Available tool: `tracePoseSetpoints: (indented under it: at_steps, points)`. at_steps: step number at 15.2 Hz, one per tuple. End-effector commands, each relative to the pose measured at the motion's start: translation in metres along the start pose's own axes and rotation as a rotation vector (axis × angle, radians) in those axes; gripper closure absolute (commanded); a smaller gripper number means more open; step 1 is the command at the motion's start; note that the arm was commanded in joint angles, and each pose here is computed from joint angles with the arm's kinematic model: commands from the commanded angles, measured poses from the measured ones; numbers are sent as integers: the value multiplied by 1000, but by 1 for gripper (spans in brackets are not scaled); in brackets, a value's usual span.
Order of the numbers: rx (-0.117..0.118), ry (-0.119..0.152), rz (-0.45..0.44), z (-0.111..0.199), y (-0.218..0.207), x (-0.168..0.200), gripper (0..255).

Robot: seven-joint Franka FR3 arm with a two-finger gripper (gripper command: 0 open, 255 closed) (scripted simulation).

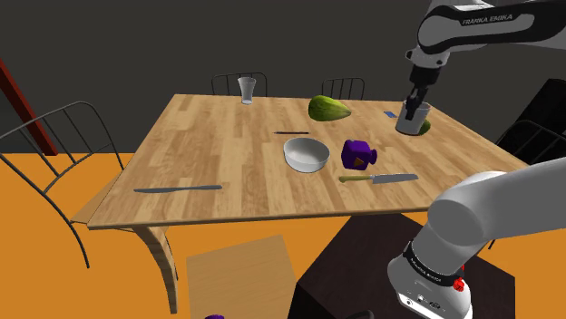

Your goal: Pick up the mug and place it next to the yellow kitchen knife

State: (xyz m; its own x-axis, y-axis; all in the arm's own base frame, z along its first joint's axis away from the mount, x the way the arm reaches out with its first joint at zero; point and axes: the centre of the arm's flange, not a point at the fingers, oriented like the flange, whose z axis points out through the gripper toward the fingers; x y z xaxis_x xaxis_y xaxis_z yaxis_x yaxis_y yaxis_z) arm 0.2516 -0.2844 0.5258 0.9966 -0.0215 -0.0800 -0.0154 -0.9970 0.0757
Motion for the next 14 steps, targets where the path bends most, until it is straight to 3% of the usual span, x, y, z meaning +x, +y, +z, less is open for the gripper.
tracePoseSetpoints:
  at_steps: [1,8,14]
  points:
    - [-1,0,-2,5,18,-17,255]
    - [-1,0,-2,15,82,-81,255]
    - [-1,0,-2,47,79,-79,255]
